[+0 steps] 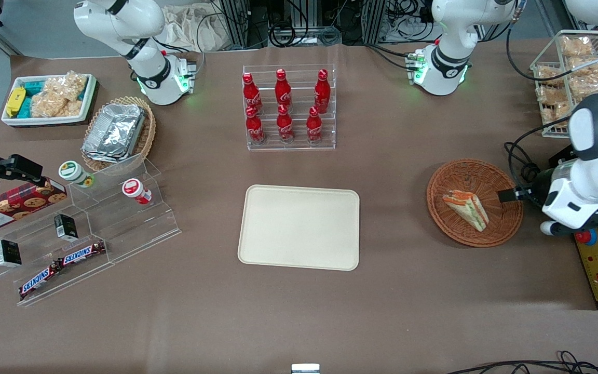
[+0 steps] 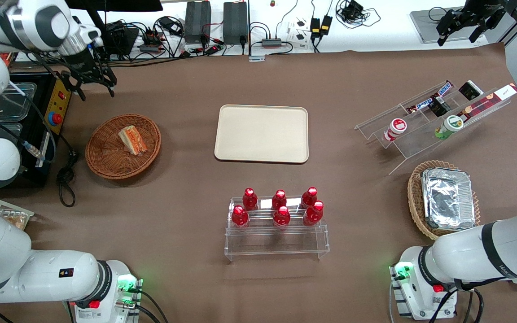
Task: Place sandwich from basket to tray
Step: 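Lower the open left gripper over the wrapped sandwich in the basket, then close the left gripper on the wrapped sandwich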
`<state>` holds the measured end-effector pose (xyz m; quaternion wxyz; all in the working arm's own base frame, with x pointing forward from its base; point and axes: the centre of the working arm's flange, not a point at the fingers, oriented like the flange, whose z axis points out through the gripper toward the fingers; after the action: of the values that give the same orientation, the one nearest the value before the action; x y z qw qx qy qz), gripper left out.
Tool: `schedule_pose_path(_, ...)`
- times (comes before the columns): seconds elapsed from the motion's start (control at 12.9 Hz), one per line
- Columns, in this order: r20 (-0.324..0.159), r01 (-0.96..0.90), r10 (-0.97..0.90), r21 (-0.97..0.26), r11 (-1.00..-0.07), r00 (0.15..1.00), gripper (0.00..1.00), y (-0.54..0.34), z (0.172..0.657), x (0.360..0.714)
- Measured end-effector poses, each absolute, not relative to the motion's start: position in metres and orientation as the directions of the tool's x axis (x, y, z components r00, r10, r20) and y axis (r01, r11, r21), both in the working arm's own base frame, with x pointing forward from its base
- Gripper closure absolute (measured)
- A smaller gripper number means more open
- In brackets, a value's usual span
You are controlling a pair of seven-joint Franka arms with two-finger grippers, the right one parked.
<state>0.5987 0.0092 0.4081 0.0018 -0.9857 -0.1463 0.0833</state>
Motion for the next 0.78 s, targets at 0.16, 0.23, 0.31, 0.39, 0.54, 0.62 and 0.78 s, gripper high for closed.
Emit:
schedule_pose_path(0.16,-0.108,0.427,0.427,-0.030,-0.904,0.898,0.01,0.009,0.372,0.587)
schedule_pose_path(0.23,-0.092,0.477,0.477,-0.029,-0.878,0.874,0.01,0.009,0.356,0.581)
schedule_pose_path(0.31,-0.084,0.509,0.510,-0.029,-0.860,0.856,0.01,0.009,0.343,0.576)
schedule_pose_path(0.39,-0.075,0.529,0.529,-0.028,-0.848,0.845,0.01,0.009,0.330,0.569)
schedule_pose_path(0.54,-0.052,0.568,0.568,-0.018,-0.823,0.822,0.01,0.010,0.306,0.558)
schedule_pose_path(0.62,-0.045,0.588,0.588,-0.015,-0.808,0.807,0.01,0.010,0.297,0.555)
schedule_pose_path(0.78,-0.047,0.609,0.609,-0.019,-0.793,0.792,0.01,0.009,0.285,0.552)
